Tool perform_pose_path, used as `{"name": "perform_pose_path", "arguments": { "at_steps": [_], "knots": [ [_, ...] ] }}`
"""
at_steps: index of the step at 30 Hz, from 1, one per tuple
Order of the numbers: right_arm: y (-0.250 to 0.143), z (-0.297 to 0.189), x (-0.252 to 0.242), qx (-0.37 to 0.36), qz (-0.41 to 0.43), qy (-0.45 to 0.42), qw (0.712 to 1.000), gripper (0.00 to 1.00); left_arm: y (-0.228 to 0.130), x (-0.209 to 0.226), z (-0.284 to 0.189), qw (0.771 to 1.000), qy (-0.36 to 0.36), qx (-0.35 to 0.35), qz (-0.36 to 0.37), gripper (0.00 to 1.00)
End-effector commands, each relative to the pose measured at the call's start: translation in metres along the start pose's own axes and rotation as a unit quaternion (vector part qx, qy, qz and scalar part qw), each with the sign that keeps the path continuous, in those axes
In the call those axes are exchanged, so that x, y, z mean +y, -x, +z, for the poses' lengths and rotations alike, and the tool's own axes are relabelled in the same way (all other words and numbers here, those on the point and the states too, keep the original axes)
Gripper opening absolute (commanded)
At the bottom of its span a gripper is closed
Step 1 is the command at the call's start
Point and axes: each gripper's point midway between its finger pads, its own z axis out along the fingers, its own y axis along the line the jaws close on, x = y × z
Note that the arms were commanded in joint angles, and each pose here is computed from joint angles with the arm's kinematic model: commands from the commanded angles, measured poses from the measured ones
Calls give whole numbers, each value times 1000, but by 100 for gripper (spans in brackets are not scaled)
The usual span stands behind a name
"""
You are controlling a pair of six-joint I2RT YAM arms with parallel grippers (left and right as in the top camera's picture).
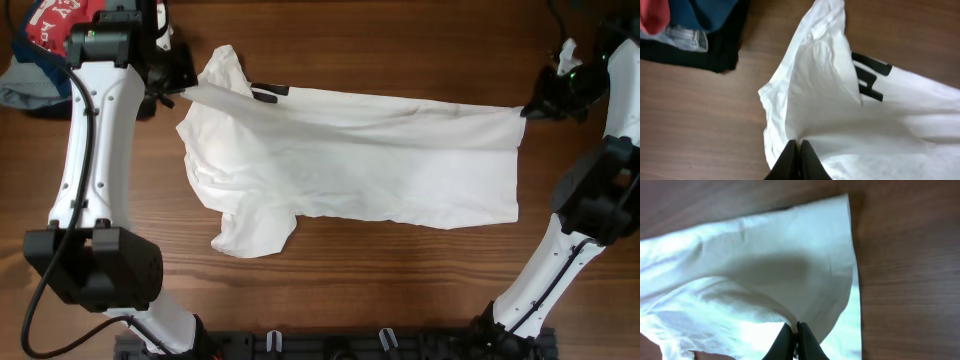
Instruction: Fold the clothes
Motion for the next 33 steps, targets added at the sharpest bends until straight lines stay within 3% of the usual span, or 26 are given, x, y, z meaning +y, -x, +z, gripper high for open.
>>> {"name": "perform_pose_path", "arguments": {
  "at_steps": [1,8,11,13,16,22,25,29,33],
  "knots": [
    [-7,-2,0,4,-4,-2,1000,4,-7,7,15,999,16,30,0,4],
    [-12,1,0,13,-1,-1,1000,5,-29,11,40,995,27,93,2,4],
    [-15,1,0,19,0,0,1000,17,-35,11,45,994,30,108,3,6],
    [-17,1,1,25,-7,1,1000,17,-36,12,45,993,30,112,3,11],
    [-20,1,1,30,-9,1,1000,21,-38,12,45,993,31,114,3,26],
    [-14,1,1,17,-14,0,1000,26,-34,11,46,994,29,106,3,73],
    [1,5,11,-10,-54,0,998,30,-6,-6,51,998,-16,51,31,82],
    [17,13,36,-37,-117,-9,992,38,39,-26,61,994,-59,-39,85,83],
    [30,18,51,-62,-129,-32,989,38,56,-36,108,985,-71,-62,144,85]
  ]
}}
